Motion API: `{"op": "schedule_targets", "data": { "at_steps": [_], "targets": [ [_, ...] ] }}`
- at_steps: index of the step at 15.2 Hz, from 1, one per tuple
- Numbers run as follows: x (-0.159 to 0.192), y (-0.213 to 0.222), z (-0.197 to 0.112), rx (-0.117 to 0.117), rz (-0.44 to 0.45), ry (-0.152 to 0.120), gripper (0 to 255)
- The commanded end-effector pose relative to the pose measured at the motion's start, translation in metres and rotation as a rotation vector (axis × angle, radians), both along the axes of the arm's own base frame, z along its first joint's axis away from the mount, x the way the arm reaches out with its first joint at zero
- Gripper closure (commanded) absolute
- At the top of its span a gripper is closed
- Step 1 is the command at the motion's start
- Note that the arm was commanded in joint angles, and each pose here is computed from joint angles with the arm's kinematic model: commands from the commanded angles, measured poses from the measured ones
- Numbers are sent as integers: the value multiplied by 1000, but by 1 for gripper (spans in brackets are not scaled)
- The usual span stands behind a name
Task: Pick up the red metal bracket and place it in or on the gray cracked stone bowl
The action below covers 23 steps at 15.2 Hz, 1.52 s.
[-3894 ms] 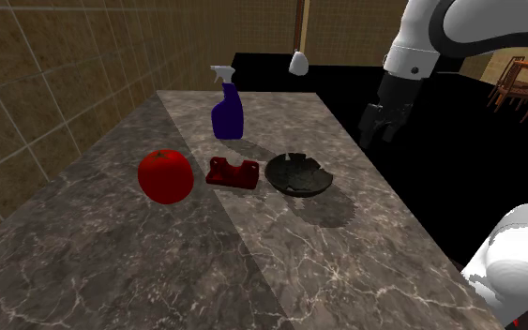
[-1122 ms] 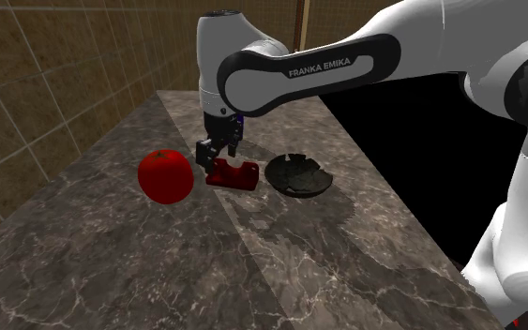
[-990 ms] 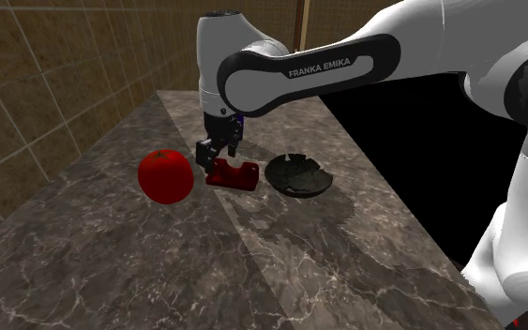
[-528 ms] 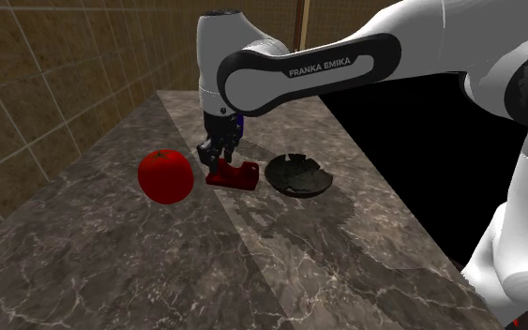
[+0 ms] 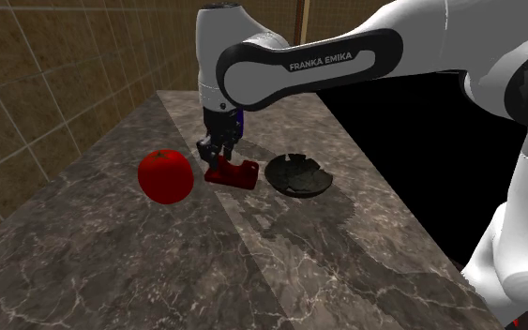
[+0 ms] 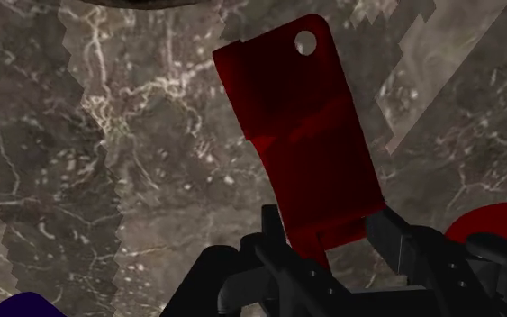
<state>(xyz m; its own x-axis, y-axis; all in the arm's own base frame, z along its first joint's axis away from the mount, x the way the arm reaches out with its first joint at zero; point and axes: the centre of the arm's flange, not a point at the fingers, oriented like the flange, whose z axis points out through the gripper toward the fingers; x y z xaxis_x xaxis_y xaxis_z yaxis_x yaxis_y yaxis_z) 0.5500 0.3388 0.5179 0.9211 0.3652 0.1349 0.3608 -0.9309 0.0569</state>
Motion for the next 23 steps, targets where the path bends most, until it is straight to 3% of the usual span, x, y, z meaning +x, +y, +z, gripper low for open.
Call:
{"op": "schedule_targets", "data": {
  "at_steps": [1, 7, 8, 13, 14, 23],
  "targets": [
    [0, 0, 10, 0, 0, 0, 255],
    [0, 0, 33, 1, -1, -3, 255],
    [0, 0, 33, 1, -1, -3, 0],
    [-39, -72, 11, 200, 48, 52, 0],
    [-44, -80, 8, 223, 53, 59, 0],
    [-40, -71, -31, 223, 53, 59, 0]
  ]
}}
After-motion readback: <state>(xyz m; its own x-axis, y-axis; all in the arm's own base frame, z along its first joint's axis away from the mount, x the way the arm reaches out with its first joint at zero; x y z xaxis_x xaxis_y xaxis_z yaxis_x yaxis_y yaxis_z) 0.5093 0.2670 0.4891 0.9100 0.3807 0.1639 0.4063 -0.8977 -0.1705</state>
